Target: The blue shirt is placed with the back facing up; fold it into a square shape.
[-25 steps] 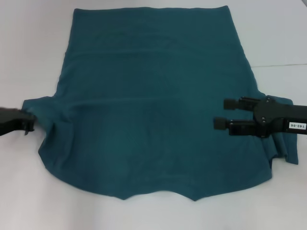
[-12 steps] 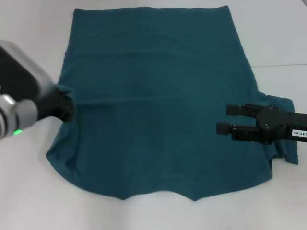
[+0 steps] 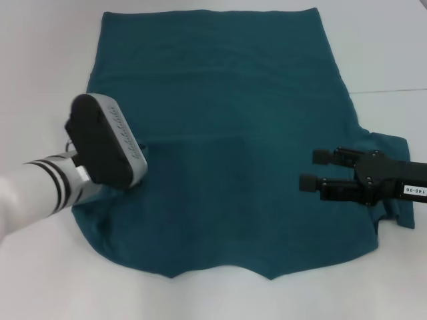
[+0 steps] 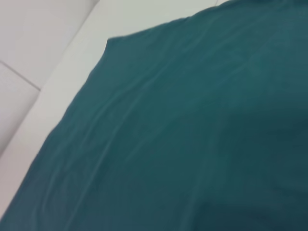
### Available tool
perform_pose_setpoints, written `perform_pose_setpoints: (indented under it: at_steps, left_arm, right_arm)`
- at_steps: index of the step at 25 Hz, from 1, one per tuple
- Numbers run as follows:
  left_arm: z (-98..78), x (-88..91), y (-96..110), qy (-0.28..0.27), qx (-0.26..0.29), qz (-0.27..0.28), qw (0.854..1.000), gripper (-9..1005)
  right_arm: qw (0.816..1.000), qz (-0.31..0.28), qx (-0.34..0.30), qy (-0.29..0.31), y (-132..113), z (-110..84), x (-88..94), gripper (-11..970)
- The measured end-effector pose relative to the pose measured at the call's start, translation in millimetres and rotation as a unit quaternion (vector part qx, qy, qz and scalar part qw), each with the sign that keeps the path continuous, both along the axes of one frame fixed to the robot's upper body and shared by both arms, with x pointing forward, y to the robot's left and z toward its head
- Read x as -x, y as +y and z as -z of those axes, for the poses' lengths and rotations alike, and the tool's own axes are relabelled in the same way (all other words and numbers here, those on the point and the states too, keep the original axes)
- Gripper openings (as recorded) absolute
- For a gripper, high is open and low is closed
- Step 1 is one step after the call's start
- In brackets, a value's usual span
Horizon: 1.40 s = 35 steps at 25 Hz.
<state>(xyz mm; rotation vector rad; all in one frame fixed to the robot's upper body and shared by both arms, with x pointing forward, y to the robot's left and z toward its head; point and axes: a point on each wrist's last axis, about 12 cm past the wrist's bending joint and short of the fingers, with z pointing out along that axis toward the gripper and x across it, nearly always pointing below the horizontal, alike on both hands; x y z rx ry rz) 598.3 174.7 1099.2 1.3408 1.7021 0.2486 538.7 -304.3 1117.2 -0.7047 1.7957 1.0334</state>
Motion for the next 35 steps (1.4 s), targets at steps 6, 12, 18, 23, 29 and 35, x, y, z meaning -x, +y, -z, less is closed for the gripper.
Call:
perform_pose_setpoints:
  at_steps: [6, 12, 18, 23, 29, 35]
  left_arm:
    - [3.8, 7.0, -17, -0.066, -0.022, 0.023, 0.997, 99]
    - [4.7, 8.6, -21, -0.073, -0.022, 0.028, 0.997, 272]
    - [9.1, 12.2, -20, -0.067, -0.03, 0.033, 0.997, 397]
    - [16.6, 18.8, -23, -0.055, -0.036, 0.042, 0.997, 567]
    - [15.1, 21.1, -26, -0.024, -0.004, 0.031, 0.999, 770]
    - [-7.6, 13.1, -16, 0.031, 0.099, -0.042, 0.994, 797]
  right_arm:
    - [1.0, 0.004, 0.003, -0.001, 1, 0.8, -2.6, 911]
    - [1.0, 0.004, 0.004, -0.006, 1, 0.8, -2.9, 910]
    - [1.0, 0.003, 0.003, -0.006, 1, 0.7, -2.8, 908]
    - [1.0, 0.004, 0.0, -0.009, 2, -0.5, -3.5, 907]
    - [1.0, 0.003, 0.0, -0.01, 2, -0.8, -4.0, 906]
    - [1.0, 0.003, 0.0, -0.011, 2, -1.0, -4.3, 905]
